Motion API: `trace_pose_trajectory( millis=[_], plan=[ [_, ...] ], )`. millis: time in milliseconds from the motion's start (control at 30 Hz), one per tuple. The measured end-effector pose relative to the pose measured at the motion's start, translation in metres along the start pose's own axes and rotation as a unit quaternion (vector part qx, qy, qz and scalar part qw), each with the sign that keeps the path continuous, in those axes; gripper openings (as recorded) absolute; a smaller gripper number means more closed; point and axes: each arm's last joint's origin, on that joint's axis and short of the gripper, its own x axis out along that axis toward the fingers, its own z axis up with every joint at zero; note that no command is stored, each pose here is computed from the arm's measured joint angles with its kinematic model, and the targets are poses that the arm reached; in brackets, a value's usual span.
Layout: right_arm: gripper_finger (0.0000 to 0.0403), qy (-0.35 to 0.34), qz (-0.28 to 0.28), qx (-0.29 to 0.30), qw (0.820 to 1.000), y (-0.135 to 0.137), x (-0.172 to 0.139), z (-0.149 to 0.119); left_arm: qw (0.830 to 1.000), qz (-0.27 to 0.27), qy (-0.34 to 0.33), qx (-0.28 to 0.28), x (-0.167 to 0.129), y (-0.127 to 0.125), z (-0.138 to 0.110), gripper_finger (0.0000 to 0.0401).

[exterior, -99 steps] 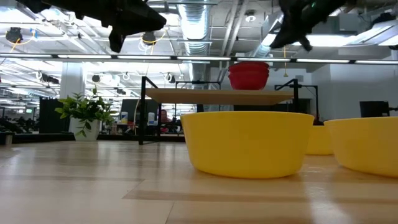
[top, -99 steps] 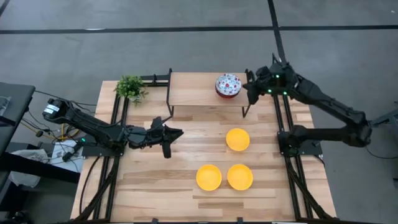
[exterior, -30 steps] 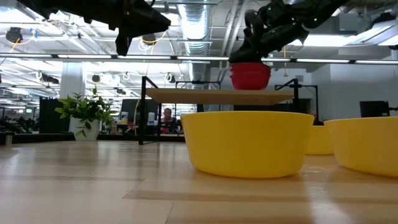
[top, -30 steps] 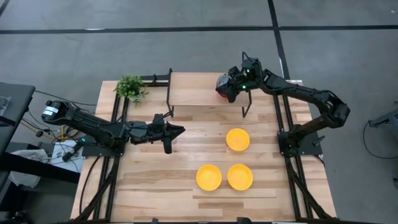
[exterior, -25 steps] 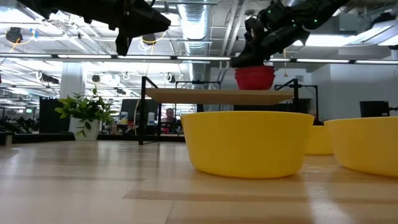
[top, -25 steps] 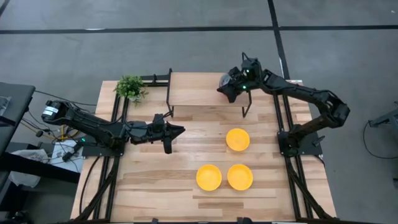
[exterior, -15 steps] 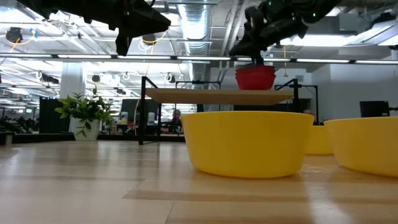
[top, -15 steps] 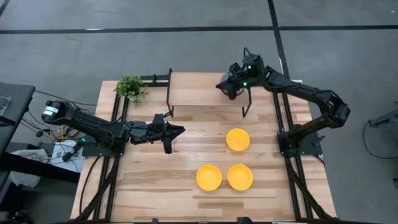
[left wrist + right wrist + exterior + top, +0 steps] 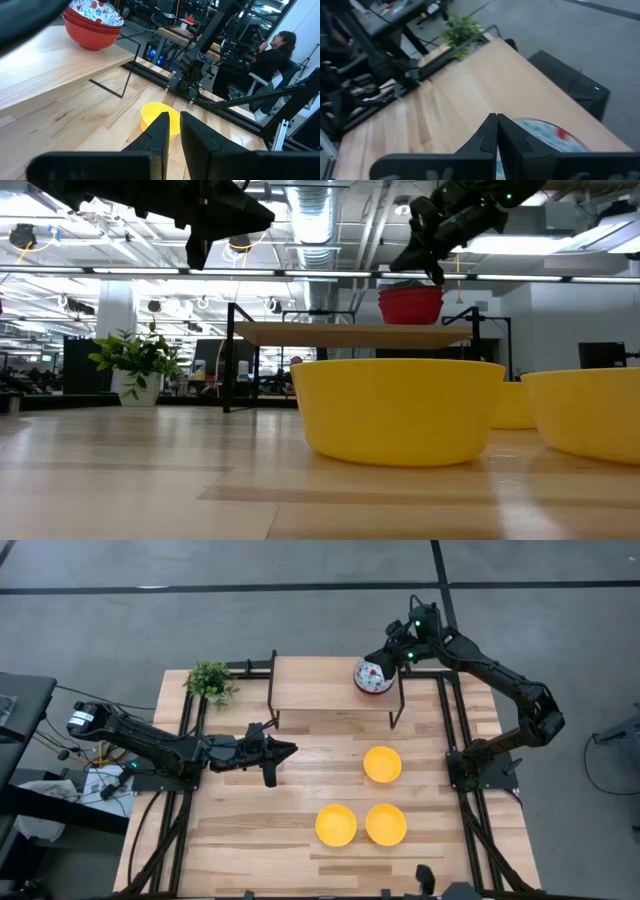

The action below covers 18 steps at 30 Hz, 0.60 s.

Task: Pick & Place Mini bowls
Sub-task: Stack the white bowl on top of the white bowls on the shelf

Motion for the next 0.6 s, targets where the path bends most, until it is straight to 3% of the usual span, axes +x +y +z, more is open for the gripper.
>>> trace_pose_trajectory(
  millis=[333,600],
  plan=[
    [0.0,0.046,-0.039,0.023,0.998,-0.027,-0.014,-0.018,1.0,0.0,0.0,-0.001,0.0,0.0,0.0,0.0044],
    [0.0,0.048,-0.043,0.014,0.998,-0.032,-0.015,-0.02,1.0,0.0,0.0,-0.001,0.0,0.0,0.0,0.0044]
  ],
)
